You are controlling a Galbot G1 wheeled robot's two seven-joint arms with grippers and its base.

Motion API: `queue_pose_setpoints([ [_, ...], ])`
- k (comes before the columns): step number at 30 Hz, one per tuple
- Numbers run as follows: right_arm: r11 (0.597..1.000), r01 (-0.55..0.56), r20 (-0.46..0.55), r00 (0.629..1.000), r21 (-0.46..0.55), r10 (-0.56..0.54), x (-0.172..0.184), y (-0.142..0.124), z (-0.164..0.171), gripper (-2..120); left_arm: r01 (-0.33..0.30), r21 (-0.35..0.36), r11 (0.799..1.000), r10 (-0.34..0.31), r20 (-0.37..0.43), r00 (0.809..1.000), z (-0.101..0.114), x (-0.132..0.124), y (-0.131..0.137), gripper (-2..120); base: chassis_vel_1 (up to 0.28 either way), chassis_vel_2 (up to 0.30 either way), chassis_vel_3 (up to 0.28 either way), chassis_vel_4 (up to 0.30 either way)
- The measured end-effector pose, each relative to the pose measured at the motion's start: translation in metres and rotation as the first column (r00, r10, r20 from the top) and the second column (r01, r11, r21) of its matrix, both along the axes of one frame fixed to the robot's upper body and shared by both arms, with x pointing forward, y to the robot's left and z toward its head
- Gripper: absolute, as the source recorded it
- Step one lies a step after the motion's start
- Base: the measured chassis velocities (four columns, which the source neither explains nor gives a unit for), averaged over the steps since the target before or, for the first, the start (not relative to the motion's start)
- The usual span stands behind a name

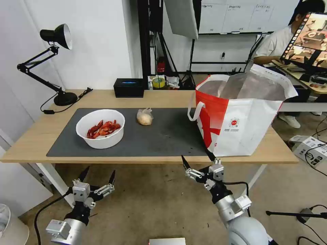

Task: Pick up the trash from the table and place it into the takeout bag.

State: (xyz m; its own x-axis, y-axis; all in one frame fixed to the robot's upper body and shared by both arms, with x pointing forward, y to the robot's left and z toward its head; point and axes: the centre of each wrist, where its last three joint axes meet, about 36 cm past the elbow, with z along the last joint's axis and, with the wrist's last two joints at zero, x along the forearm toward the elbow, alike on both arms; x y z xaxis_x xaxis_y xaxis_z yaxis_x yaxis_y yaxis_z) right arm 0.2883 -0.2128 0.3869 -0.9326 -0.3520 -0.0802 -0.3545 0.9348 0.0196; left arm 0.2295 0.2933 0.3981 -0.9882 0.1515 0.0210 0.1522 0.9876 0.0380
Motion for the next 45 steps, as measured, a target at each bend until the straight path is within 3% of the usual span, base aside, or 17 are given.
queue_pose_setpoints([
  [13,0.997,0.080,-0.071,0.994,-0.001,-0.080,-0.011,-0.001,-0.030,100,0.009,0.001,1.000,-0.009,-0.018,1.000,-0.006,0.003,0.001,100,0.000,0.000,0.000,0.000],
  [45,0.999,0.050,-0.084,0.995,0.003,-0.049,-0.017,0.016,-0.035,100,0.025,0.003,1.000,-0.025,-0.040,0.999,-0.019,0.012,0.007,100,0.000,0.000,0.000,0.000],
])
